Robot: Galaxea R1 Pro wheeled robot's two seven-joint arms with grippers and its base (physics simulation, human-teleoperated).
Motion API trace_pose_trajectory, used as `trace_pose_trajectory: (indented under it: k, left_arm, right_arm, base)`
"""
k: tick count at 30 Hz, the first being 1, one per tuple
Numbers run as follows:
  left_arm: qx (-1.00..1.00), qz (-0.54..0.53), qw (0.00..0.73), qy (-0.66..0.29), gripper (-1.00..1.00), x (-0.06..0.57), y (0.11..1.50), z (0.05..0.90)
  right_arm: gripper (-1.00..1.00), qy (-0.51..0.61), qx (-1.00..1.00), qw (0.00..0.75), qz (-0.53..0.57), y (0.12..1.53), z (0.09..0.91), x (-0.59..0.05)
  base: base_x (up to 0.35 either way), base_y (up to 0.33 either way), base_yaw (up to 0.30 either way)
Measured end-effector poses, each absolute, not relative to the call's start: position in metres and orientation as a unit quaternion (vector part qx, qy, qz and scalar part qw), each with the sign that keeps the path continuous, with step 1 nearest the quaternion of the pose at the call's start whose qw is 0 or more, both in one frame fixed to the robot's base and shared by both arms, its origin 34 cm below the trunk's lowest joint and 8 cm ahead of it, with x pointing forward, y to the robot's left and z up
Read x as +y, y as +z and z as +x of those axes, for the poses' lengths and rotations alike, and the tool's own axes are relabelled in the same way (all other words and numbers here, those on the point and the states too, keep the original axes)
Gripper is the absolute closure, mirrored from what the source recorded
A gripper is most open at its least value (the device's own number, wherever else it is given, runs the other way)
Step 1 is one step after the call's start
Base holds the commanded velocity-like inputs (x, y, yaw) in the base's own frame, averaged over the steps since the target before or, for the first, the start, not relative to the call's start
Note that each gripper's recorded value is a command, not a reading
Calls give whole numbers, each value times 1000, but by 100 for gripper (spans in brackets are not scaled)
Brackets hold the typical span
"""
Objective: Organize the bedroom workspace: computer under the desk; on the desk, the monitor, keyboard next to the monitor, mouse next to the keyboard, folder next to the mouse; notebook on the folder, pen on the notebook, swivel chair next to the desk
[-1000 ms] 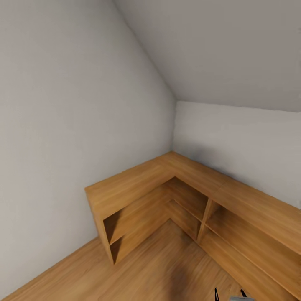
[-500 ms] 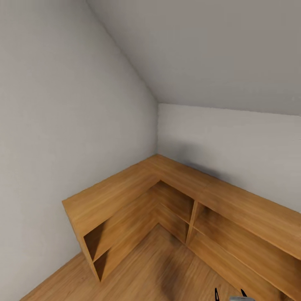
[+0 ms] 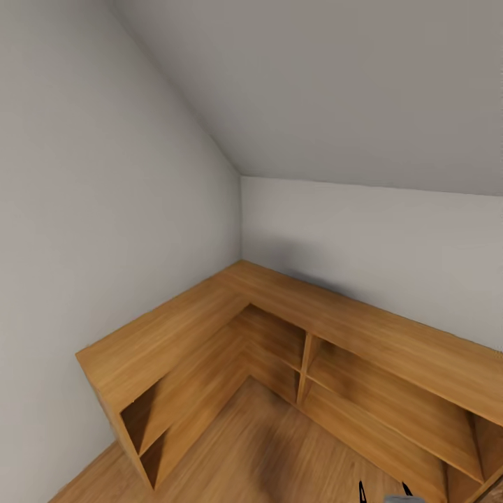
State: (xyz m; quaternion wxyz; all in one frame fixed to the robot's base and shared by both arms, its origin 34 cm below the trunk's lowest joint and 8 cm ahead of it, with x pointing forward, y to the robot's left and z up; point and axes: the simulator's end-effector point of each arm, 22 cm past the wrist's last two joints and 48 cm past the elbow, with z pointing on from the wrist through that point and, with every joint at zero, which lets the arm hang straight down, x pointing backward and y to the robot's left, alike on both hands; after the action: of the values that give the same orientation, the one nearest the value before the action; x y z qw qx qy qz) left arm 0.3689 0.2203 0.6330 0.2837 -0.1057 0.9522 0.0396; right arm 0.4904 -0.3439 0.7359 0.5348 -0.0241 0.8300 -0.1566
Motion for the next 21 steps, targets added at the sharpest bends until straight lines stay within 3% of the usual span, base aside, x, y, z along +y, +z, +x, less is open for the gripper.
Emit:
trace_pose_trajectory:
  k: [8,21]
  left_arm:
    - [951,-106,287,40,-100,221,635,371]
    - [949,-108,292,39,-100,222,638,375]
  right_arm:
    - [-100,-158,828,537,-23,739,492,-345]
    - [-100,-159,825,542,-23,743,495,-346]
  base:
    - [52,227,-231]
    - [7,20,-228]
